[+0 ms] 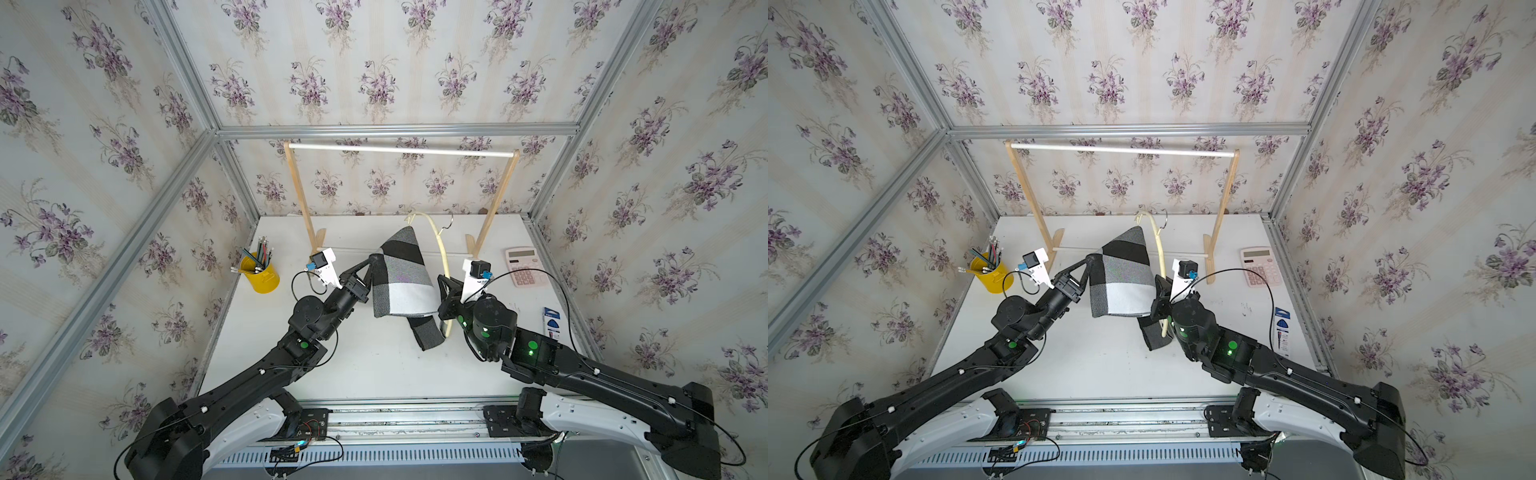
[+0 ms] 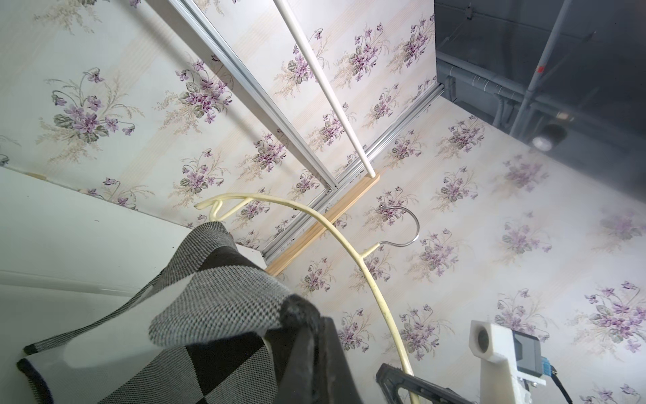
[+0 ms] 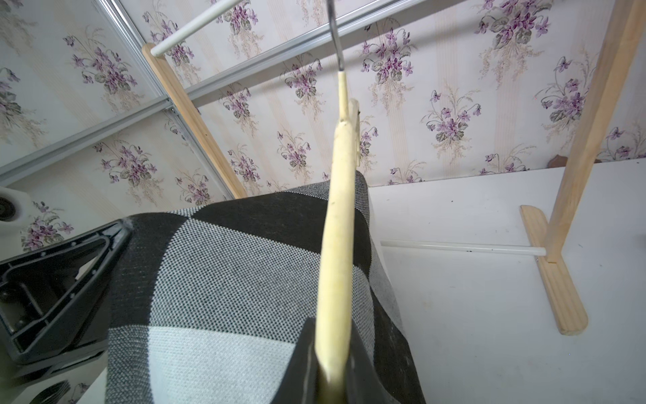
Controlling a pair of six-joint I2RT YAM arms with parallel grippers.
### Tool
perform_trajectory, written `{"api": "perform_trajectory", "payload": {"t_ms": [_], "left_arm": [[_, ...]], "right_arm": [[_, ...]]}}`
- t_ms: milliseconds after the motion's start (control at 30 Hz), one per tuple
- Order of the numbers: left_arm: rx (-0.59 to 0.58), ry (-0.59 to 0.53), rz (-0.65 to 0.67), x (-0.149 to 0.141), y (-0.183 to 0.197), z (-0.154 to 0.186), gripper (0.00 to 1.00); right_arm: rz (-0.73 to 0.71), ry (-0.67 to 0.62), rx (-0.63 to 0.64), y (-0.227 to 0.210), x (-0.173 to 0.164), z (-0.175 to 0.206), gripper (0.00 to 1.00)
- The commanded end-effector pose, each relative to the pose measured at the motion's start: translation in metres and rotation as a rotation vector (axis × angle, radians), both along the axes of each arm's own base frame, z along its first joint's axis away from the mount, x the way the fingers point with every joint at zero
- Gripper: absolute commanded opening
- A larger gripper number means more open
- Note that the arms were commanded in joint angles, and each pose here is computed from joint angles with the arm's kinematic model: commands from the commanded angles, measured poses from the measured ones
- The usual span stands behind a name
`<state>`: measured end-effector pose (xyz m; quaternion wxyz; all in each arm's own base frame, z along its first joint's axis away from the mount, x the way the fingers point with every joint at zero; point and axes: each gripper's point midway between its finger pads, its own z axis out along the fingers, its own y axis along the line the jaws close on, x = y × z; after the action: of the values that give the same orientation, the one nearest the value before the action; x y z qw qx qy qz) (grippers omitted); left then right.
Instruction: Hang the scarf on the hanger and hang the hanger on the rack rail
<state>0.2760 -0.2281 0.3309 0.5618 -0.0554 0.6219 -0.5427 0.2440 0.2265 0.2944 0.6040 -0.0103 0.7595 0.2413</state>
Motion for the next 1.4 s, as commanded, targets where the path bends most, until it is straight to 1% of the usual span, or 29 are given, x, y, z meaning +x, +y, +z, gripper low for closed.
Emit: {"api": "perform_trajectory", "payload": {"t_ms": [0, 467, 600, 733, 867, 1133, 1233, 1367], "left_arm": [[0.023, -0.048, 0.045, 0.004, 0.004, 0.011, 0.0], [0.062, -0.156, 0.045, 0.014, -0.01, 0.067, 0.0], [0.067, -0.167, 0.034, 0.016, -0.015, 0.074, 0.0], [0.068, -0.166, 0.029, 0.017, -0.017, 0.073, 0.0], [0.067, -0.161, 0.029, 0.017, -0.016, 0.069, 0.0], [0.079, -0.169, 0.056, 0.009, -0.005, 0.068, 0.0], [0.092, -0.155, 0.084, 0.006, 0.004, 0.057, 0.0], [0.107, -0.111, 0.125, 0.001, 0.019, 0.029, 0.0]], "right_arm": [[-0.076, -0.028, 0.125, -0.013, 0.006, 0.01, 0.0], [-0.012, 0.092, 0.172, -0.01, 0.012, -0.033, 0.0], [0.0, 0.117, 0.175, -0.01, 0.012, -0.043, 0.0], [0.002, 0.124, 0.175, -0.011, 0.013, -0.046, 0.0], [0.005, 0.115, 0.173, -0.011, 0.015, -0.04, 0.0], [-0.021, 0.101, 0.148, -0.021, 0.016, -0.035, 0.0], [-0.036, 0.071, 0.123, -0.028, 0.016, -0.02, 0.0], [-0.053, 0.018, 0.075, -0.038, 0.015, 0.012, 0.0]]}}
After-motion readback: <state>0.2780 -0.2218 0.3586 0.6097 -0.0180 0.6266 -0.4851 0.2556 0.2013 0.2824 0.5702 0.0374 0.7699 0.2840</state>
